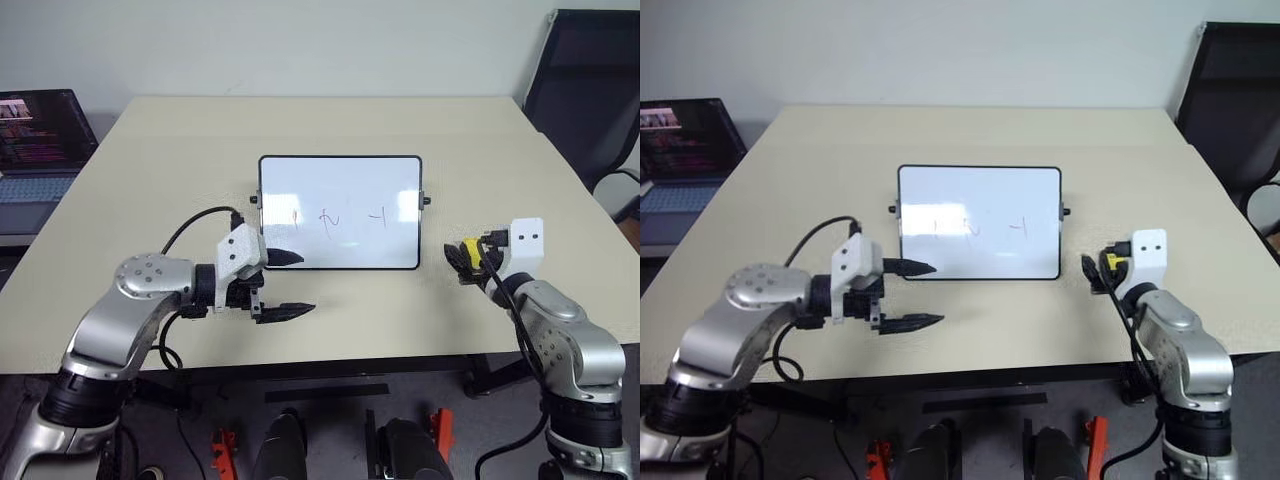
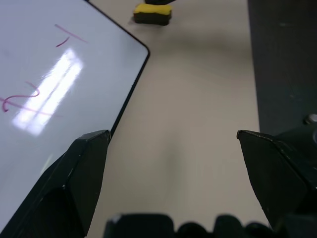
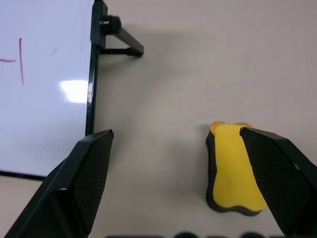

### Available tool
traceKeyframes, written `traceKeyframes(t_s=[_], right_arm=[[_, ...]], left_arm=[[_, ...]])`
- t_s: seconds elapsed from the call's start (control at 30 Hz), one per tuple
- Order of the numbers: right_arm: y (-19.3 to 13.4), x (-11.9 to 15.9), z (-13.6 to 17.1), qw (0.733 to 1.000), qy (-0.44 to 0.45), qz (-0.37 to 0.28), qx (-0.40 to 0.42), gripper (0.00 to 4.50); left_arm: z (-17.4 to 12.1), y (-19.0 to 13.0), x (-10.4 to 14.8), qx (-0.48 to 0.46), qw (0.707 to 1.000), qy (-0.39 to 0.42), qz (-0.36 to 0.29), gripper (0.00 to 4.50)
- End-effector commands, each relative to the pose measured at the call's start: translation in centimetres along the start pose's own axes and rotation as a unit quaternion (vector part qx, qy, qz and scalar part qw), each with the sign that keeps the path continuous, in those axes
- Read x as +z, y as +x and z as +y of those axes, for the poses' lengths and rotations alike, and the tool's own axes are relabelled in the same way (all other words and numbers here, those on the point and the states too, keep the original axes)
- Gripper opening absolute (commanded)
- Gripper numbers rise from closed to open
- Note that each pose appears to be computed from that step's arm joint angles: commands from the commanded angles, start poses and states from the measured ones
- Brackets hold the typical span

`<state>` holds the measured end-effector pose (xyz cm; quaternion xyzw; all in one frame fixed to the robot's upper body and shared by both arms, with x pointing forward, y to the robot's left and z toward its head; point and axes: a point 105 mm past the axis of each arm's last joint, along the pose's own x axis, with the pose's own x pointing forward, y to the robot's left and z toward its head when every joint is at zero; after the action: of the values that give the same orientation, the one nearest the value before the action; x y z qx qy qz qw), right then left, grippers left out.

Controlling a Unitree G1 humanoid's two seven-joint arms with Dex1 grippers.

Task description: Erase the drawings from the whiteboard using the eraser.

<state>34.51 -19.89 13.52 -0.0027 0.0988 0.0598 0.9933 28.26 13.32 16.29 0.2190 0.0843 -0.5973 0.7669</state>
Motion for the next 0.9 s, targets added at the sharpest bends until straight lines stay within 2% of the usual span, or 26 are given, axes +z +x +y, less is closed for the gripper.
traceKeyframes(t_s=[0.03, 0.33, 0.53, 0.63, 0.9], right_arm=[[0.8, 0.8, -0.9, 1.000, -0.004, -0.017, -0.025, 4.46], [2.6, -0.2, -2.3, 0.998, 0.006, -0.009, -0.061, 4.46], [2.6, -1.3, -2.8, 0.997, 0.015, 0.003, -0.069, 4.46], [2.6, -1.5, -3.0, 0.997, 0.018, 0.002, -0.076, 3.90], [2.9, -1.9, -3.0, 0.997, 0.018, 0.005, -0.078, 1.10]], left_arm=[[-0.3, 0.6, 1.3, -0.041, 0.999, 0.028, -0.015, 4.50], [0.6, 1.5, 2.7, -0.058, 0.996, 0.059, -0.034, 4.50], [0.7, 1.5, 2.7, -0.051, 0.996, 0.059, -0.034, 4.50], [0.8, 1.2, 2.4, -0.042, 0.997, 0.056, -0.029, 4.50], [1.2, 0.4, 1.6, -0.016, 0.999, 0.037, -0.020, 4.50]])
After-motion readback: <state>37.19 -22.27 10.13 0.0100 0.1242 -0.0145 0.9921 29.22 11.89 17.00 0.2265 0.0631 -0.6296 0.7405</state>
